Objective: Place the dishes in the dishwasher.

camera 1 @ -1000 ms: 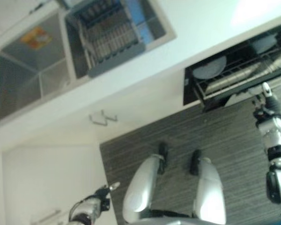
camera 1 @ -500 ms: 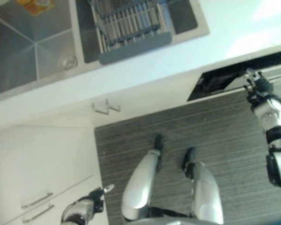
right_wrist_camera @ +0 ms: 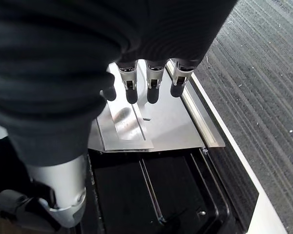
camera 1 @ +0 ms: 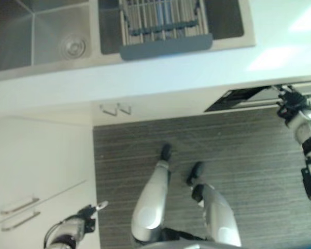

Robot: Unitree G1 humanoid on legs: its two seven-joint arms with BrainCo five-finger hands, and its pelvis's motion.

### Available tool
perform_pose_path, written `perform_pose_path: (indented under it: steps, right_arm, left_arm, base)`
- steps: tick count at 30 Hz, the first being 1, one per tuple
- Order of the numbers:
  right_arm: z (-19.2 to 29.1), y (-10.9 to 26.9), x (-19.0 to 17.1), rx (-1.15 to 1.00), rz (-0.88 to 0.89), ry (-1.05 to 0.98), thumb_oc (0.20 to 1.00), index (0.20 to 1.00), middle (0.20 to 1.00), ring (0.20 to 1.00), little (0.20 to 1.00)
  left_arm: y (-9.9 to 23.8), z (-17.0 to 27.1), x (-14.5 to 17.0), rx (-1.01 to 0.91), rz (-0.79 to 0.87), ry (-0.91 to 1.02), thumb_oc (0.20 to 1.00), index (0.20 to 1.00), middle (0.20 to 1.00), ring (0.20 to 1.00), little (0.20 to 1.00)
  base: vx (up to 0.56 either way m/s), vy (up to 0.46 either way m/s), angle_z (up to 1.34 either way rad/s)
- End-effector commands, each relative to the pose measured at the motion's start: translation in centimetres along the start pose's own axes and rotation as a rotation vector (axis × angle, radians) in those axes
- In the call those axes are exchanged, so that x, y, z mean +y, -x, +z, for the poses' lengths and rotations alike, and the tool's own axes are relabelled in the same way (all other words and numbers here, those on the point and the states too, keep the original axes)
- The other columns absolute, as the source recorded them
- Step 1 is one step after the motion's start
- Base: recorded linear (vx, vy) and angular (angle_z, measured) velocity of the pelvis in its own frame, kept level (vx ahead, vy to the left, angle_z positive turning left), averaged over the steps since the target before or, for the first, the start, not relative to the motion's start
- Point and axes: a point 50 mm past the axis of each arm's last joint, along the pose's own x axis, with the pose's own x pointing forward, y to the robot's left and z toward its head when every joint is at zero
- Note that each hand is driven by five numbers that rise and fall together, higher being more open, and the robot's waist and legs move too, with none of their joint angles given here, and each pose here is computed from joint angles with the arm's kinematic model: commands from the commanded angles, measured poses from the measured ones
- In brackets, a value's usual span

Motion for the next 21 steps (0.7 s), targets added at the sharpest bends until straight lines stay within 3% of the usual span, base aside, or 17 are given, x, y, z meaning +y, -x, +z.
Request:
perform_pose_path:
  steps: [1,6,9,10,12,19,21]
  right_arm:
    - [15.3,3.2,7.1,-0.582,0.319,-0.092,1.0,1.0,1.0,1.0,1.0]
    - [6.7,1.6,7.3,-0.446,0.353,-0.103,1.0,1.0,1.0,1.0,1.0]
    - [-5.9,4.3,7.1,-0.299,0.39,-0.034,1.0,1.0,1.0,1.0,1.0]
    - [-6.5,4.5,7.1,-0.286,0.39,-0.031,1.0,1.0,1.0,1.0,1.0]
    - [-12.4,7.1,5.2,-0.188,0.377,0.015,1.0,1.0,1.0,1.0,1.0]
    - [-20.6,11.7,-0.1,0.073,0.283,0.005,1.0,1.0,1.0,1.0,1.0]
    - [-24.6,14.6,-2.9,0.238,0.211,-0.019,1.0,1.0,1.0,1.0,1.0]
  left_arm:
    - [0.7,-1.5,3.9,0.042,0.094,-0.074,1.0,1.0,1.0,1.0,1.0]
    - [0.4,-1.0,1.4,-0.016,-0.016,0.046,1.0,1.0,1.0,1.0,1.0]
    - [0.4,-1.4,-3.0,-0.083,-0.198,0.185,1.0,1.0,1.0,1.0,1.0]
    - [0.5,-1.4,-3.2,-0.093,-0.213,0.197,1.0,1.0,1.0,1.0,1.0]
    - [0.8,-2.0,-4.9,-0.137,-0.307,0.247,1.0,1.0,1.0,1.0,1.0]
    - [1.5,-4.3,-6.2,-0.107,-0.384,0.243,1.0,1.0,1.0,1.0,1.0]
    - [1.5,-5.6,-6.8,-0.053,-0.393,0.24,1.0,1.0,1.0,1.0,1.0]
  base:
    - [-0.05,-0.054,-0.03]
    - [-0.13,0.007,-0.05]
    - [-0.09,0.085,-0.1]
    - [-0.11,0.117,-0.24]
    - [-0.1,0.109,-0.21]
    - [-0.07,0.032,-0.21]
    - [-0.01,0.056,-0.1]
